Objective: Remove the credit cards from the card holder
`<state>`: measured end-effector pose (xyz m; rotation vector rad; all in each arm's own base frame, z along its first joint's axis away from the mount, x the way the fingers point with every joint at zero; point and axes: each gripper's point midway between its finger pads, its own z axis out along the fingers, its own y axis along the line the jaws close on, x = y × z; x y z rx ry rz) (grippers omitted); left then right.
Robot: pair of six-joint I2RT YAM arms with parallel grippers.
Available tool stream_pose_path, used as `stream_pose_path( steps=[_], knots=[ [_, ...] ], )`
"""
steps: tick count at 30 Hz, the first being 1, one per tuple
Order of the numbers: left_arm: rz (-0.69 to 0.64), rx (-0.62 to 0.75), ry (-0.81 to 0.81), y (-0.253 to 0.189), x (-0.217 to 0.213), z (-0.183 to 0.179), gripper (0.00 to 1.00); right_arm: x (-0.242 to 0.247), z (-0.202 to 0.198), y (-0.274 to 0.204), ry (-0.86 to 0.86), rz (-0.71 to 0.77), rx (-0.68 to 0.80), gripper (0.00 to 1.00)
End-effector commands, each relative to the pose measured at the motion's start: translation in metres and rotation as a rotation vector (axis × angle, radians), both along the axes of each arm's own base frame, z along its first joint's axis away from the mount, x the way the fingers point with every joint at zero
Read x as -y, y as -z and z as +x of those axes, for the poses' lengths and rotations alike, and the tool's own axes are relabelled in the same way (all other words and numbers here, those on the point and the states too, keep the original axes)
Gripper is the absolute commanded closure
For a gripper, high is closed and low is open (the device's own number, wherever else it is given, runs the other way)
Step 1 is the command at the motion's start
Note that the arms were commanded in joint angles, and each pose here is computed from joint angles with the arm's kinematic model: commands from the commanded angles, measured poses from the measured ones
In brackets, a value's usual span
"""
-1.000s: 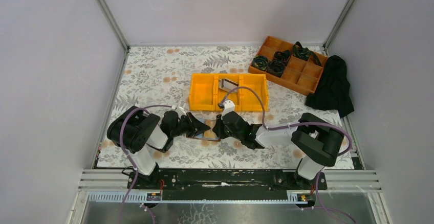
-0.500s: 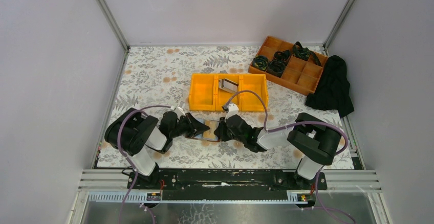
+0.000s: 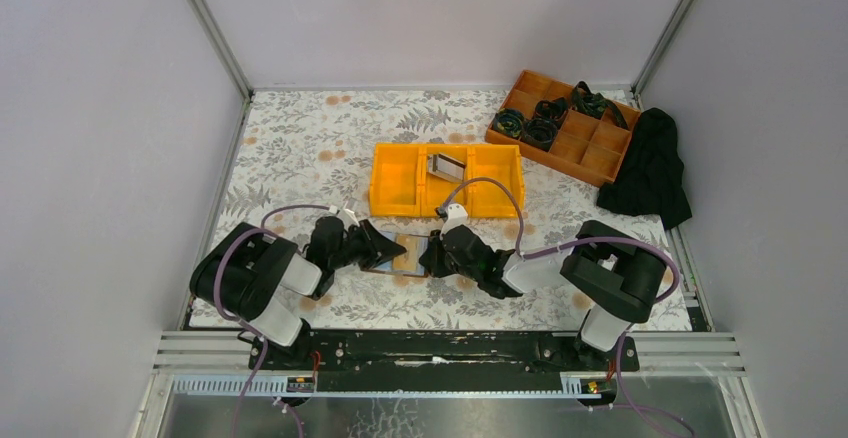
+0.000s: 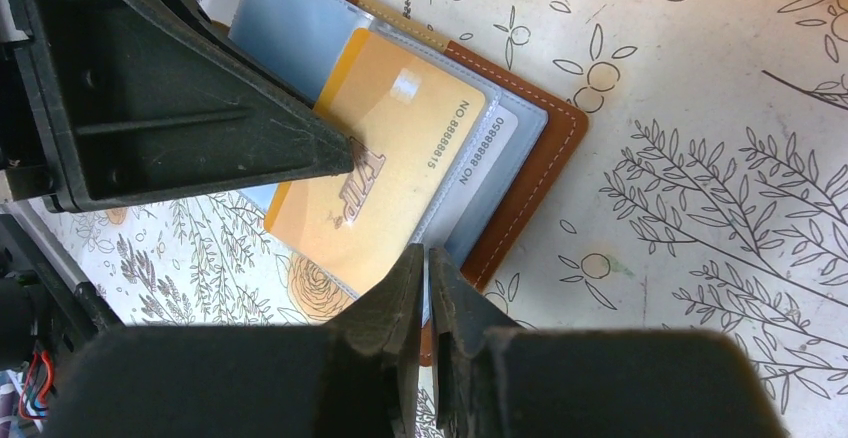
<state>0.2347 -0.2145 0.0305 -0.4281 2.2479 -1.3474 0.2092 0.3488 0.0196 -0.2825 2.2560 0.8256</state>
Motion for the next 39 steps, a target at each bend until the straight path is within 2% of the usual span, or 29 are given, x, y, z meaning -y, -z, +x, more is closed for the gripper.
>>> stream_pose_path(
  steps=[1, 17, 22, 25, 29, 36, 39],
  knots=[
    [0.036, 0.011, -0.028, 0.004, -0.010, 0.006, 0.75, 0.014, -0.005, 0.021, 0.011, -0.073, -0.038, 0.87],
    [0.044, 0.029, -0.055, -0.003, -0.024, 0.008, 0.74, 0.011, -0.005, 0.030, 0.004, -0.091, -0.060, 0.88],
    [0.084, 0.037, -0.092, -0.002, -0.034, 0.011, 0.87, 0.011, -0.005, 0.031, 0.007, -0.092, -0.061, 0.88],
    [0.110, 0.049, -0.110, -0.003, -0.038, 0.012, 0.90, 0.011, -0.005, 0.032, 0.005, -0.094, -0.063, 0.88],
    [0.124, 0.053, -0.118, -0.003, -0.041, 0.012, 1.00, 0.012, -0.005, 0.035, 0.006, -0.096, -0.069, 0.88],
    [0.128, 0.081, -0.196, -0.014, -0.051, 0.017, 1.00, 0.016, -0.006, 0.034, 0.015, -0.095, -0.065, 0.88],
    [0.153, 0.147, -0.249, -0.038, -0.060, 0.026, 1.00, 0.018, -0.006, 0.033, 0.019, -0.096, -0.060, 0.88]
  ],
)
